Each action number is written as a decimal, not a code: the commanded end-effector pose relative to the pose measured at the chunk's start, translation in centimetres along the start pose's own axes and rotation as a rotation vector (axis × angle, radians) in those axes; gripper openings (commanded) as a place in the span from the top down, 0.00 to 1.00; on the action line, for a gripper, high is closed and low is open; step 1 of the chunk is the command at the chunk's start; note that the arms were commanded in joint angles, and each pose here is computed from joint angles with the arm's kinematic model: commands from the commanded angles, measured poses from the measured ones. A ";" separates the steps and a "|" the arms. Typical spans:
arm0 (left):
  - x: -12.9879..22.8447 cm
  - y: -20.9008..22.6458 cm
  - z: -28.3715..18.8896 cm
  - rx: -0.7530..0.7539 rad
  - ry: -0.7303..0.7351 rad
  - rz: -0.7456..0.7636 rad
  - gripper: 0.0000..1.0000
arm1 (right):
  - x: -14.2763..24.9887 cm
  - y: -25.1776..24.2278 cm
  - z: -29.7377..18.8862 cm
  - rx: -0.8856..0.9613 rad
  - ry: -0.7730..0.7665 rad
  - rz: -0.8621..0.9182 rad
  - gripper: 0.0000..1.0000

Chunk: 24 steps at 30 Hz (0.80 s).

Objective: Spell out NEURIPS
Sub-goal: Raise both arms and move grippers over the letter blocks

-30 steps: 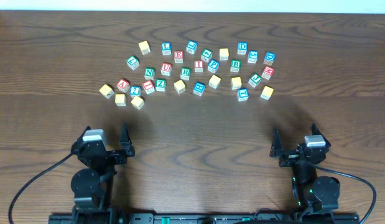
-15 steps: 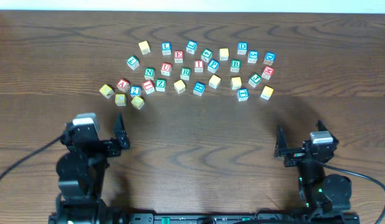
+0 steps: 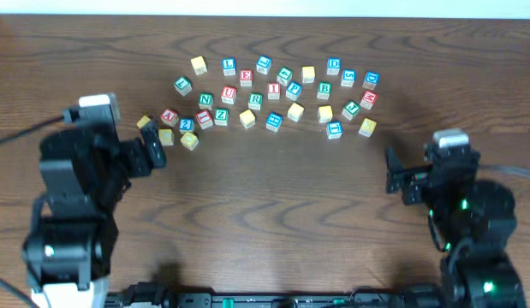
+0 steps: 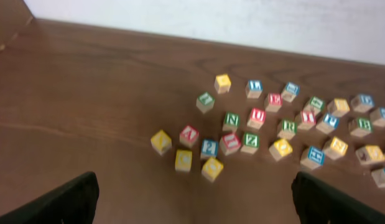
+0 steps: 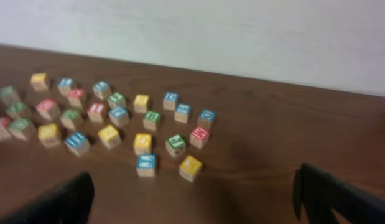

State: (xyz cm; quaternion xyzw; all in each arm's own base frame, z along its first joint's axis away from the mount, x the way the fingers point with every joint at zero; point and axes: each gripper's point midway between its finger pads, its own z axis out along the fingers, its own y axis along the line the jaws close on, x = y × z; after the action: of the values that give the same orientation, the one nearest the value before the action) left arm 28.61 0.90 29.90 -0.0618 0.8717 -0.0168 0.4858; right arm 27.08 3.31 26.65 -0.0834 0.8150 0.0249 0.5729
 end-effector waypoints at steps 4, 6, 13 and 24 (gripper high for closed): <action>-2.7 -0.1 0.8 -0.017 0.102 0.023 0.03 | -3.4 1.3 2.3 -0.112 0.136 0.002 0.01; -3.0 -0.1 1.3 -0.020 0.142 0.023 0.02 | -3.9 1.7 3.2 -0.144 0.184 0.010 0.01; -4.3 -1.3 3.4 0.026 0.285 0.027 0.03 | -5.0 2.3 6.6 -0.210 0.390 0.046 0.01; -4.9 -1.5 5.4 0.026 0.401 0.032 0.03 | -5.0 3.0 10.7 -0.251 0.591 0.070 0.01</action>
State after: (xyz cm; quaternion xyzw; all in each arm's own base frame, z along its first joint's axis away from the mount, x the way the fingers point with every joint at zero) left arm 35.90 0.13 30.75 -0.0457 0.9525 -0.0315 0.2995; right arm 37.86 7.65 26.96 -0.1203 0.9422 0.1125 0.2919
